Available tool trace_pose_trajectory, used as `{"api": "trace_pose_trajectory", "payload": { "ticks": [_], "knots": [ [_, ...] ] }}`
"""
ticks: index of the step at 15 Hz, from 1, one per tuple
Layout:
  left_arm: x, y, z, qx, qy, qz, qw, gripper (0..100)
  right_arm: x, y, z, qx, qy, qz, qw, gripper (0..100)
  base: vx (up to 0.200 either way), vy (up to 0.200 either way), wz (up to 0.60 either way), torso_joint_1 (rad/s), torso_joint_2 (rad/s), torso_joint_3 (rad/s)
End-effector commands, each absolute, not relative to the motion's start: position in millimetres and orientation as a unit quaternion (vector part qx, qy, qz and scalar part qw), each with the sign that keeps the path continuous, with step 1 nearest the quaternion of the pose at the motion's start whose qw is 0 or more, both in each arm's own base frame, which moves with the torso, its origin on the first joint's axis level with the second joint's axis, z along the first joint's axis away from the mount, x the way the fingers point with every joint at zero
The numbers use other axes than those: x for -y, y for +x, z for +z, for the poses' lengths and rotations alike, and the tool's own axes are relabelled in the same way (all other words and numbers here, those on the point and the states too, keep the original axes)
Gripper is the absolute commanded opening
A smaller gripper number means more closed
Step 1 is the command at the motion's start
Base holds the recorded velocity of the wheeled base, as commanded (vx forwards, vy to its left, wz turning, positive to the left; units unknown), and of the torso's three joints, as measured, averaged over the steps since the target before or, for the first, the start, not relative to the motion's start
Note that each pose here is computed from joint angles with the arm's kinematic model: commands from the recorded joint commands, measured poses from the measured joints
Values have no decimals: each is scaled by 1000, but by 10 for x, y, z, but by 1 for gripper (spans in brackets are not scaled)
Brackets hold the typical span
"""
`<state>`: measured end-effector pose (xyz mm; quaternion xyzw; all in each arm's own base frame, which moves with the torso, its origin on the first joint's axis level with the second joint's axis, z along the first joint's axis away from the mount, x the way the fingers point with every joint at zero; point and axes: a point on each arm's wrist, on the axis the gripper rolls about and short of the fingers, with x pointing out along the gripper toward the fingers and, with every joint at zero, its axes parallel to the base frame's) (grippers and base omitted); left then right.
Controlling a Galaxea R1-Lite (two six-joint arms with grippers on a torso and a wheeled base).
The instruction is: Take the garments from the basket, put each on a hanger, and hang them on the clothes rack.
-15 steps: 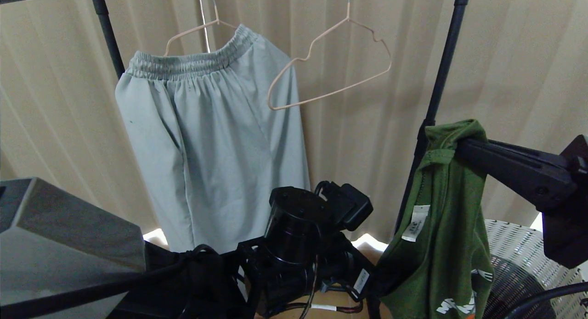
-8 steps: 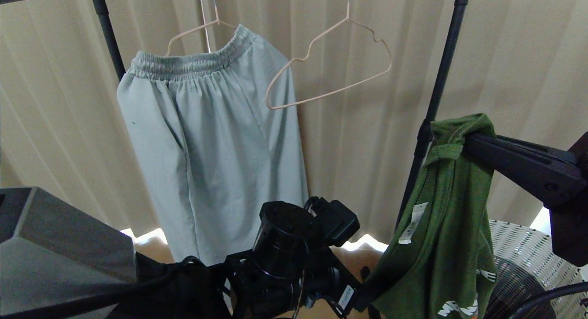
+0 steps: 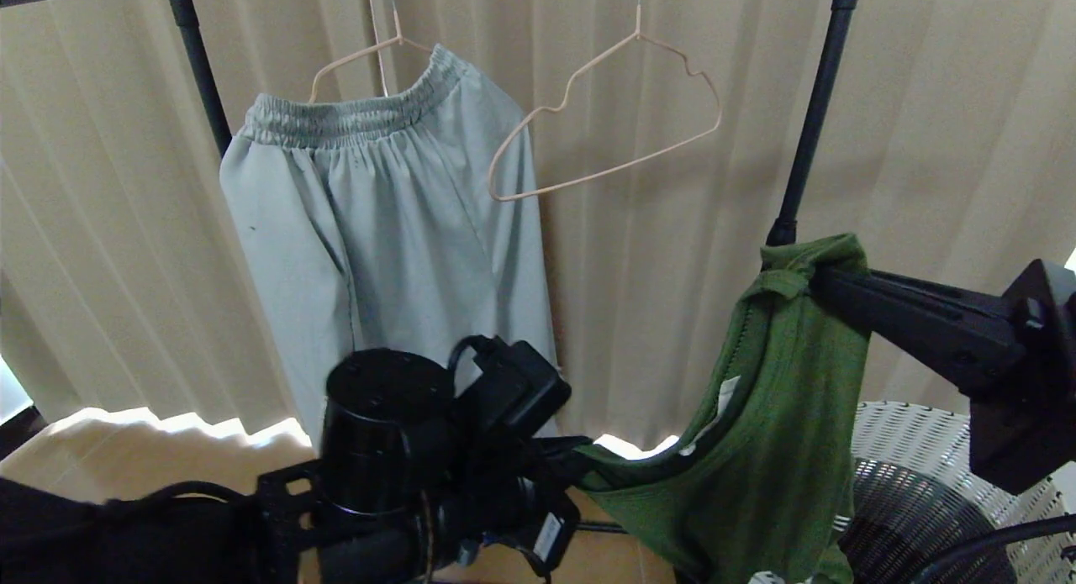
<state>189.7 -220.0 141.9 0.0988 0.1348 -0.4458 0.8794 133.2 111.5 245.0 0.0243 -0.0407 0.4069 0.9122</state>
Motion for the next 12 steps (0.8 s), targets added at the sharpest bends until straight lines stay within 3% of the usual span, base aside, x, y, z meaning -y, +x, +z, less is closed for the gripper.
{"api": "trace_pose_trajectory", "payload": {
  "ticks": [1,6,9,12],
  "knots": [
    [1564,1733,2040,-95,77,-391,912,0,-1180,1468,2319,9,16,398,917,0,0,0,0,0,0,0],
    [1113,1693,2582,-94,68,-320,940,0,-1251,1579,2336,6,15,395,918,0,0,0,0,0,0,0],
    [1101,1775,2988,-36,54,-306,950,0,-1176,1673,2523,51,20,368,928,0,0,0,0,0,0,0],
    [1206,1913,3187,-12,49,-309,950,0,-1113,1738,2621,68,23,349,934,0,0,0,0,0,0,0]
  ]
}}
